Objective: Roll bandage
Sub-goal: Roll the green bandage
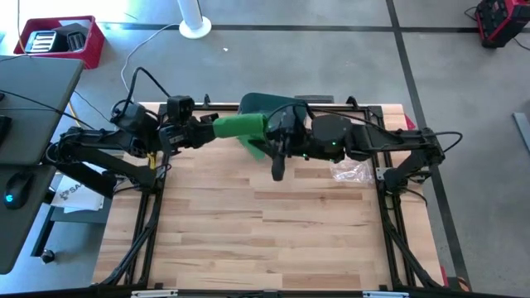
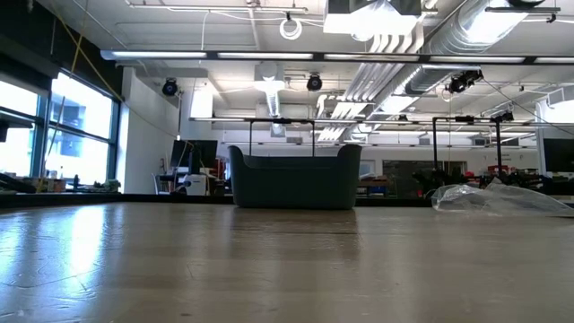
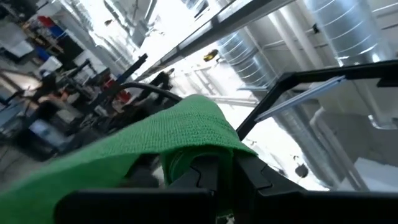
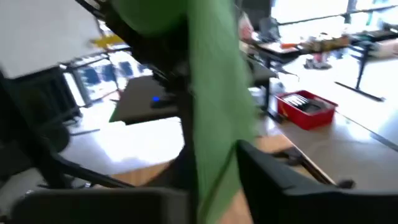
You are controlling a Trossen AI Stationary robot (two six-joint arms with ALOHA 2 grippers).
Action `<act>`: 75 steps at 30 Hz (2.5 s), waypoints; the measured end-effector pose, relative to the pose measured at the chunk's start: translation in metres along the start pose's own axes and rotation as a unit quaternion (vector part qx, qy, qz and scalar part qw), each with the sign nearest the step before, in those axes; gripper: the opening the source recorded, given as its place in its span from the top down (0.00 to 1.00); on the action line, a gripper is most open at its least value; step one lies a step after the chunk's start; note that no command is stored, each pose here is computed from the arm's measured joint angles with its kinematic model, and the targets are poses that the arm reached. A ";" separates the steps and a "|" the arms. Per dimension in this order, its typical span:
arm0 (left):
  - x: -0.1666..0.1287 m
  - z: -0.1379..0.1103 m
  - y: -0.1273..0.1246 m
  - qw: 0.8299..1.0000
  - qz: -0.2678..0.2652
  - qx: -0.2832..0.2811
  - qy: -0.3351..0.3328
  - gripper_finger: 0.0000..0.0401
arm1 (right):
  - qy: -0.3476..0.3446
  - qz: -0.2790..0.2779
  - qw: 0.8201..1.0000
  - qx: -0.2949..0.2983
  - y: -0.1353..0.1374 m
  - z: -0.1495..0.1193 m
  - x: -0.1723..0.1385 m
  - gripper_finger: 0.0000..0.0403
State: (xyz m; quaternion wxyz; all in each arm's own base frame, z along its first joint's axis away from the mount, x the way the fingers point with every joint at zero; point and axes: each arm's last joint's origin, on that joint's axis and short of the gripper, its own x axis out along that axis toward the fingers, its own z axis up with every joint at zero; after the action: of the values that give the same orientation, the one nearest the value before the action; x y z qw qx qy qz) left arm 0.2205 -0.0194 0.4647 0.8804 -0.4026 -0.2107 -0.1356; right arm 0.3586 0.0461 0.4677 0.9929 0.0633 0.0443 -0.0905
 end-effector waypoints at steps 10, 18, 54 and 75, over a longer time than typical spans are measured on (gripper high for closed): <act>-0.015 0.013 -0.012 0.996 0.011 0.085 -0.019 0.98 | 0.029 0.143 0.988 0.047 0.001 0.006 -0.011 0.99; -0.035 0.013 0.008 0.964 0.187 0.185 0.033 0.98 | -0.123 0.228 0.960 0.104 0.002 0.045 -0.029 1.00; 0.001 -0.048 0.042 0.968 0.182 -0.013 0.172 0.98 | 0.040 -0.082 0.951 0.294 -0.052 0.012 -0.030 0.56; 0.021 -0.064 0.061 0.966 0.197 0.088 0.141 0.98 | -0.060 -0.023 0.961 0.270 -0.037 0.037 -0.041 0.57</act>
State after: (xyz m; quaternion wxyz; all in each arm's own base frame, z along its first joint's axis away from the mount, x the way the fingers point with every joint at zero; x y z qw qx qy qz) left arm 0.2804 -0.0313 0.3974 0.9425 -0.3340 -0.0118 0.0044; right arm 0.3142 0.0119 0.5045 0.9375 0.3220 -0.0399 -0.1256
